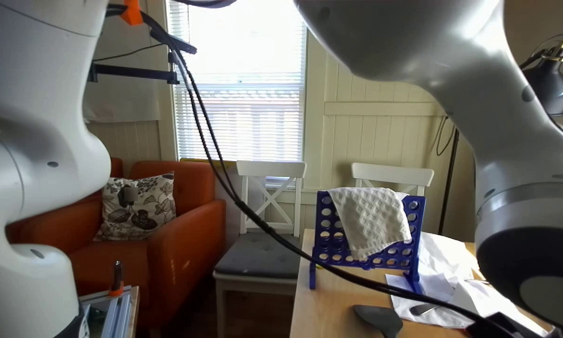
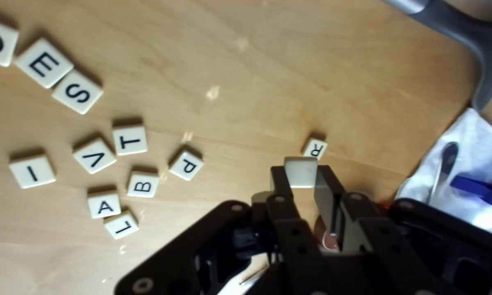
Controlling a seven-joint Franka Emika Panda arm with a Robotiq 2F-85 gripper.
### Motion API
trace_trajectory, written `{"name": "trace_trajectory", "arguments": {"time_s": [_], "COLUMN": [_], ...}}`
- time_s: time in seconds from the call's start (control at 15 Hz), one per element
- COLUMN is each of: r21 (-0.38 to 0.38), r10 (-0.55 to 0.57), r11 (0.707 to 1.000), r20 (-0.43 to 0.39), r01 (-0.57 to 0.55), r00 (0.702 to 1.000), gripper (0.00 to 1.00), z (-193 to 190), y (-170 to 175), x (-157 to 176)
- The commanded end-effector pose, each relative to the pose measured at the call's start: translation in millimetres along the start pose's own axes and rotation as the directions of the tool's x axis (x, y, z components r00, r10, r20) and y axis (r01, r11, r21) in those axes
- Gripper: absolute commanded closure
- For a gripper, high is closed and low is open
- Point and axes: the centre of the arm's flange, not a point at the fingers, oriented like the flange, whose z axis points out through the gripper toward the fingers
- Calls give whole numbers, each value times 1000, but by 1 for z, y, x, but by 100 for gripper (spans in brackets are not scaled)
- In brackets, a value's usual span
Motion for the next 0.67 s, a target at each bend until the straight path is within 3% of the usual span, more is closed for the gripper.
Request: {"name": "trace_trajectory", "arguments": {"time_s": [0.0,0.07,0.13,0.47,0.6], "r21": [128,148,167,125,105], "r10": [76,100,116,223,245], "r11": [989,985,981,971,968], "r20": [-29,-52,-81,-170,-170], "r01": [-72,-91,-101,-204,-230], "r00": [997,994,990,960,954], "gripper": [95,63,53,19,5], "z": [-9,-8,-8,-8,-7], "y": [-5,-8,-9,-11,-9], "x": [-2,-3,-3,1,4]}}
